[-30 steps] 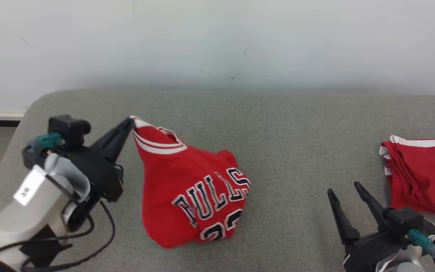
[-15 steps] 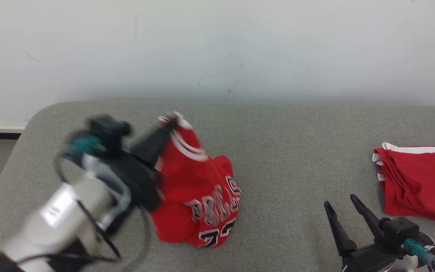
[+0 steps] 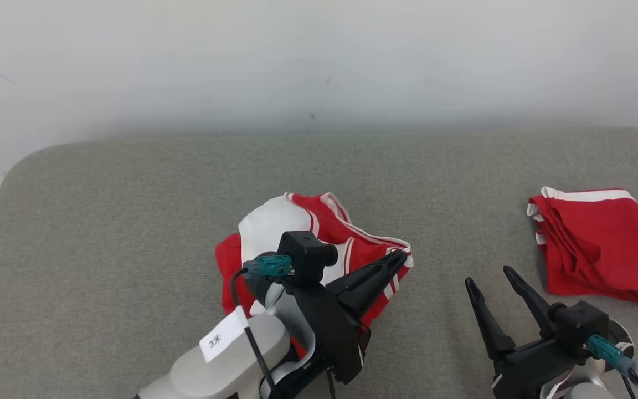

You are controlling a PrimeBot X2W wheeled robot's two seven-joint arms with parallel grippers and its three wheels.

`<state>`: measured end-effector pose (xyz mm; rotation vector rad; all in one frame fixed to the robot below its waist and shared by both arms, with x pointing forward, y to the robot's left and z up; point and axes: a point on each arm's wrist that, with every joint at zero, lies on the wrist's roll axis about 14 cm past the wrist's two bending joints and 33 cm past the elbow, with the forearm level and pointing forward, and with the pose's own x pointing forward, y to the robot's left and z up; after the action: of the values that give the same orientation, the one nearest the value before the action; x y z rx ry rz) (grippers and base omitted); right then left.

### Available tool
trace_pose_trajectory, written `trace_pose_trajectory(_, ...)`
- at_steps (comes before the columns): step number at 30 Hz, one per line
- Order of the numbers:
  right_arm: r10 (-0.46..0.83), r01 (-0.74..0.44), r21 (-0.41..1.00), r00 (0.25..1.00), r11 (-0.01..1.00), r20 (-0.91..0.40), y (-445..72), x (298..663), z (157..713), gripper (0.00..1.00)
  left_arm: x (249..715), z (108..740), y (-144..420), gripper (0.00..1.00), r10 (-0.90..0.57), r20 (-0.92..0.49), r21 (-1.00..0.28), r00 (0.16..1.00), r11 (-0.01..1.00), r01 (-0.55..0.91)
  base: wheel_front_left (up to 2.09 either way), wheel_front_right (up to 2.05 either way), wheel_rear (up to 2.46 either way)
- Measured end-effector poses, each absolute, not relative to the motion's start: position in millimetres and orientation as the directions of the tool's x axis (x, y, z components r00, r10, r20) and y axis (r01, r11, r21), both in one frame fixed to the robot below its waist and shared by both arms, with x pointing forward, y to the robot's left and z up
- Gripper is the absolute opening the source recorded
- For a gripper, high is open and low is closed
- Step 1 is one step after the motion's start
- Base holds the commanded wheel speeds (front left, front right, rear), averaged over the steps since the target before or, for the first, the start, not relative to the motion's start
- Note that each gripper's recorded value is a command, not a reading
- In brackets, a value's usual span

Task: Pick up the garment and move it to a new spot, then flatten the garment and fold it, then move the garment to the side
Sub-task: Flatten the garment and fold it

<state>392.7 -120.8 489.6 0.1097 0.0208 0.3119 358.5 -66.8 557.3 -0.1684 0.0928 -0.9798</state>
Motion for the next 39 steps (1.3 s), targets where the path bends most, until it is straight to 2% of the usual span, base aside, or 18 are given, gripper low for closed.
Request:
trace_pose_trajectory(4,0.293,-0.29,0.108,0.956,0.951,-0.016,-126,394,485,1.0,366,536,-71,0.0,-0.827,-0.059,-0.21,0.558,0.557,0.803,0.0,0.0,0.0)
trace_pose_trajectory(5,0.289,-0.285,0.108,0.957,0.952,-0.016,-128,395,485,1.0,368,531,-72,0.08,-0.827,-0.07,-0.219,0.558,0.559,0.8,0.0,0.0,0.0)
trace_pose_trajectory(6,0.285,-0.282,0.107,0.959,0.954,-0.014,-129,397,485,1.0,369,526,-73,0.34,-0.825,-0.082,-0.226,0.559,0.562,0.796,0.0,0.0,0.0)
trace_pose_trajectory(7,0.278,-0.275,0.107,0.961,0.955,-0.013,-131,398,486,1.0,369,521,-75,0.76,-0.826,-0.094,-0.233,0.556,0.561,0.794,0.0,0.0,0.0)
trace_pose_trajectory(8,0.273,-0.27,0.107,0.962,0.957,-0.016,-133,399,485,1.0,368,517,-77,1.0,-0.83,-0.104,-0.238,0.548,0.555,0.797,0.0,0.0,0.0)
trace_pose_trajectory(13,0.249,-0.245,0.104,0.968,0.964,-0.032,-142,401,479,1.0,371,502,-75,1.0,-0.821,-0.143,-0.25,0.552,0.57,0.783,0.0,0.0,0.0)
trace_pose_trajectory(19,0.267,-0.262,0.108,0.963,0.959,-0.035,-134,403,478,1.0,388,498,-53,1.0,-0.782,-0.166,-0.21,0.601,0.623,0.753,0.0,0.0,0.0)
trace_pose_trajectory(28,0.285,-0.281,0.112,0.958,0.953,-0.026,-127,405,481,1.0,429,486,9,1.0,-0.671,-0.254,-0.049,0.697,0.728,0.683,0.0,0.0,0.0)
trace_pose_trajectory(39,0.248,-0.243,0.096,0.968,0.965,-0.039,-143,404,476,1.0,451,461,26,1.0,-0.618,-0.347,-0.019,0.706,0.757,0.653,0.0,0.0,0.0)
